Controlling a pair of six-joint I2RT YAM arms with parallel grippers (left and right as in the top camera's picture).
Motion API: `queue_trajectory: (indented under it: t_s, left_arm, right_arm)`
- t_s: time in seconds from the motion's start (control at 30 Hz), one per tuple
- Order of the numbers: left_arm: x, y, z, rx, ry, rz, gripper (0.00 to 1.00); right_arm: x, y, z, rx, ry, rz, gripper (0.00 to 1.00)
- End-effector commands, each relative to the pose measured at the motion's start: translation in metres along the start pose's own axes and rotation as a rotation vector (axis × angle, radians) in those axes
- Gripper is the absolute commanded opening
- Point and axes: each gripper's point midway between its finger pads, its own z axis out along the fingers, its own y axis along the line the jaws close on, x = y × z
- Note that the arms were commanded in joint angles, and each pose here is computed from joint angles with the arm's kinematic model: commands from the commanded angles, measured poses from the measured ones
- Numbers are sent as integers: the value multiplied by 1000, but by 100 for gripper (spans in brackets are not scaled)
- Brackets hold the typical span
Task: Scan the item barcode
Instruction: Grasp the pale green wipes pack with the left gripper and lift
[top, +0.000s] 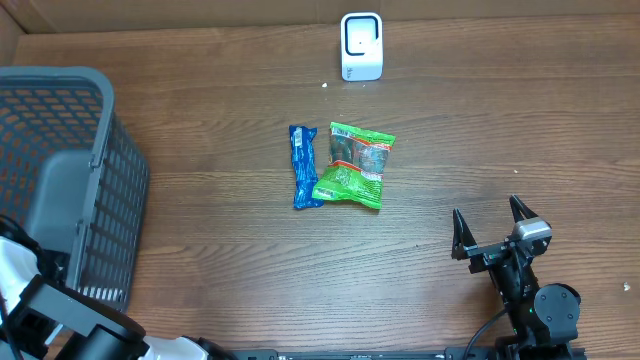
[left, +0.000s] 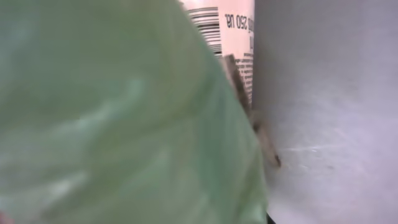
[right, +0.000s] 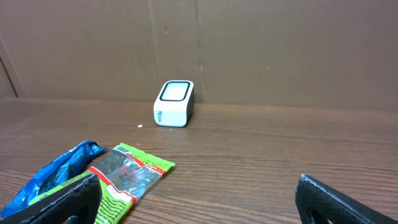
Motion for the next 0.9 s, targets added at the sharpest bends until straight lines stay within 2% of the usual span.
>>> queue_trajectory:
  t_s: [0.0, 0.27, 0.47, 0.63, 0.87]
  left_arm:
    - [-12, -47, -25, 227, 39, 42, 4]
    - [-50, -81, -123, 344, -78, 137, 4]
    - [-55, -104, -202, 420, -185, 220, 4]
    - [-48, -118, -240, 462, -238, 277, 4]
    - [-36, -127, -252, 503, -229, 311, 4]
  right_arm:
    - [2, 1, 0, -4, -3, 2, 100]
    - [2, 1, 0, -4, -3, 2, 100]
    - [2, 1, 0, -4, -3, 2, 100]
    - [2, 1, 0, -4, -3, 2, 100]
    - [2, 1, 0, -4, -3, 2, 100]
